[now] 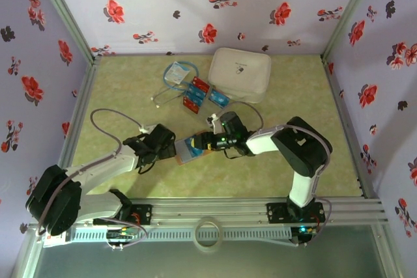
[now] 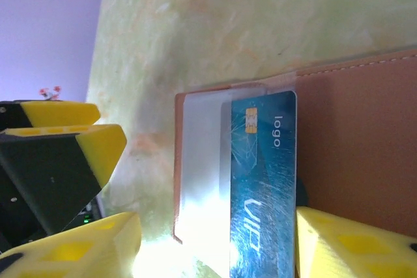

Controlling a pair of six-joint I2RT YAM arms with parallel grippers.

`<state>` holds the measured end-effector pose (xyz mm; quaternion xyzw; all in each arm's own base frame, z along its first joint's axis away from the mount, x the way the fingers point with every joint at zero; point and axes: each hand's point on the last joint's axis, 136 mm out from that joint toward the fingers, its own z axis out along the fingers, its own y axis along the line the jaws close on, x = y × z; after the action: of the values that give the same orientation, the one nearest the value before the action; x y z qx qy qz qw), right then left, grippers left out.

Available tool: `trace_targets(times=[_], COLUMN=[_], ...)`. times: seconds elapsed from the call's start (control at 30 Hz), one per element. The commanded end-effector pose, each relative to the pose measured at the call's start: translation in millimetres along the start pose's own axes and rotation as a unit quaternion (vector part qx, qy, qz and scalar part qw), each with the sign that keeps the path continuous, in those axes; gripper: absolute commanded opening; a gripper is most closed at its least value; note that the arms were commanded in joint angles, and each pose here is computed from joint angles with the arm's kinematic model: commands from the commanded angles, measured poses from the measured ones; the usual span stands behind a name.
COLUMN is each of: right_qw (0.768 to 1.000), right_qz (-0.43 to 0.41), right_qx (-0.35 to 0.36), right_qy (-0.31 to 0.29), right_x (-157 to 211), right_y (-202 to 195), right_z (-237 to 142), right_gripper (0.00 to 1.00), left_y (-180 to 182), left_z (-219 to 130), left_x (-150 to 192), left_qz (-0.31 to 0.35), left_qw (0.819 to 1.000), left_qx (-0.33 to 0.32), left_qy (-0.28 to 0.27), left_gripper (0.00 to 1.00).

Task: Put the credit cards into the card holder

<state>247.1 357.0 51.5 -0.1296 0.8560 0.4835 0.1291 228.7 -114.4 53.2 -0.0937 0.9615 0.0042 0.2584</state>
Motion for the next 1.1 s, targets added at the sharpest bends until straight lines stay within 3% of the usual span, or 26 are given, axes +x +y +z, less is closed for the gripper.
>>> trace_targets(times=[0.0, 0.47, 0.57, 0.7, 0.8, 0.9, 1.07], right_qw=[0.996, 0.982, 0.976, 0.968, 0.964, 0.961, 0.960], right_qz=[-0.001, -0.066, -0.071, -0.080, -0.084, -0.085, -0.082], right_qx=[0.088, 0.178, 0.205, 0.234, 0.247, 0.258, 0.259], right_qy=[0.020, 0.012, 0.018, 0.029, 0.037, 0.047, 0.060], right_x=[10.5, -20.1, -26.8, -33.5, -35.6, -34.8, -28.8], right_y=[-27.8, -15.0, -20.6, -30.2, -36.4, -42.7, -47.9], right_z=[-8.2, -36.7, -36.6, -32.7, -29.4, -26.4, -19.5], right_gripper=[0.65, 0.73, 0.65, 0.29, 0.12, 0.06, 0.04], left_y=[12.7, 5.4, -0.6, -9.6, -12.9, -13.3, -15.7], left_z=[6.9, 18.4, 20.8, 22.4, 24.2, 26.4, 29.2], left_x=[14.4, 26.5, 27.4, 28.8, 30.9, 33.8, 33.5], left_qz=[-0.008, 0.006, 0.008, 0.014, 0.018, 0.021, 0.023], left_qw=[0.999, 0.999, 0.998, 0.998, 0.998, 0.998, 0.998], left_qx=[-0.023, -0.012, -0.004, 0.004, 0.002, -0.001, 0.000], left_qy=[0.025, 0.051, 0.056, 0.058, 0.062, 0.066, 0.065], left_gripper=[1.00, 1.00, 1.00, 1.00, 1.00, 1.00, 1.00])
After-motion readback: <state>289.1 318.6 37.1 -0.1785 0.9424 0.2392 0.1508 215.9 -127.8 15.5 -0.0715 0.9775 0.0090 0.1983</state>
